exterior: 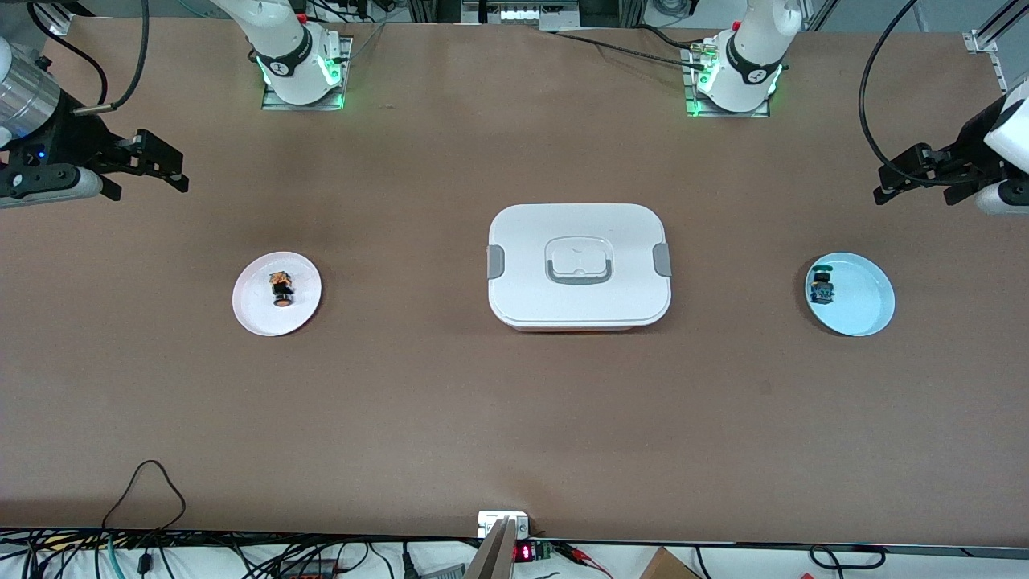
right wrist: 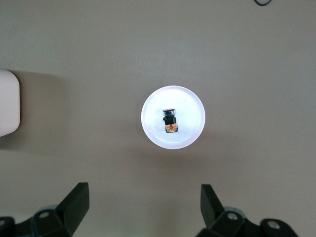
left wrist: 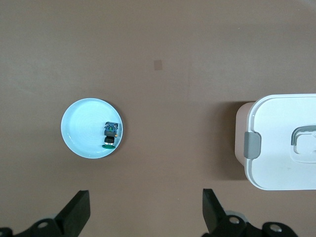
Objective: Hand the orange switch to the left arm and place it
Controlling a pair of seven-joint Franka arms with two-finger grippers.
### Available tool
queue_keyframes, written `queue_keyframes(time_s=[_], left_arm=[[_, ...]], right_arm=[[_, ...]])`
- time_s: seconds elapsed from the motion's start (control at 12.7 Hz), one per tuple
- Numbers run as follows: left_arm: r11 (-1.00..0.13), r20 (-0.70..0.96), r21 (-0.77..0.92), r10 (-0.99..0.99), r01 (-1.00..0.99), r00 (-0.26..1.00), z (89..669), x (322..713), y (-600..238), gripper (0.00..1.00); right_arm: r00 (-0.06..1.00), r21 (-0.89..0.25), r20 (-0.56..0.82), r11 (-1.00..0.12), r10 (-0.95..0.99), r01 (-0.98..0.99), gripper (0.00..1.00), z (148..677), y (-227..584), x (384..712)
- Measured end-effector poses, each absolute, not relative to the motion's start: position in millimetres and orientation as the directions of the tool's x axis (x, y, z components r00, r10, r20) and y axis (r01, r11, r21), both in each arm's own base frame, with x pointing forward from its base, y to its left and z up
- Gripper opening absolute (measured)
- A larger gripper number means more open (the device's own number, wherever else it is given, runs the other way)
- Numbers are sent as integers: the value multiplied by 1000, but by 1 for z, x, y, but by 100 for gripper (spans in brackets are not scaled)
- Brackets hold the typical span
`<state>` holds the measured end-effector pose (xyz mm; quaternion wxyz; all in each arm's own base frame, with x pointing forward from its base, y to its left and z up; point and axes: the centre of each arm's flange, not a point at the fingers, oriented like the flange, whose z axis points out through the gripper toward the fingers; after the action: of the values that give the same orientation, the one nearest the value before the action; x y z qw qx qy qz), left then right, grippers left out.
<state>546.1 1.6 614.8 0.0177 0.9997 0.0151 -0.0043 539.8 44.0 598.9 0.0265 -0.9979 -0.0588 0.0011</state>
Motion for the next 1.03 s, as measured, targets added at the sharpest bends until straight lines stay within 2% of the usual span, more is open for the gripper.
queue_keyframes(time_s=[0.63,0.87,1.03], left_arm=[[-999,-12,35,31,32,999,613,547,2,100],[-999,-13,35,32,33,999,613,547,3,100],[-999,-13,35,32,33,999,612,547,3,100]], right_arm=[[986,-55,-23,-985,165,163,100,590,55,542],[901,-71,-43,-900,433,429,100,574,59,543],[754,-94,-51,-754,655,650,100,558,57,547]])
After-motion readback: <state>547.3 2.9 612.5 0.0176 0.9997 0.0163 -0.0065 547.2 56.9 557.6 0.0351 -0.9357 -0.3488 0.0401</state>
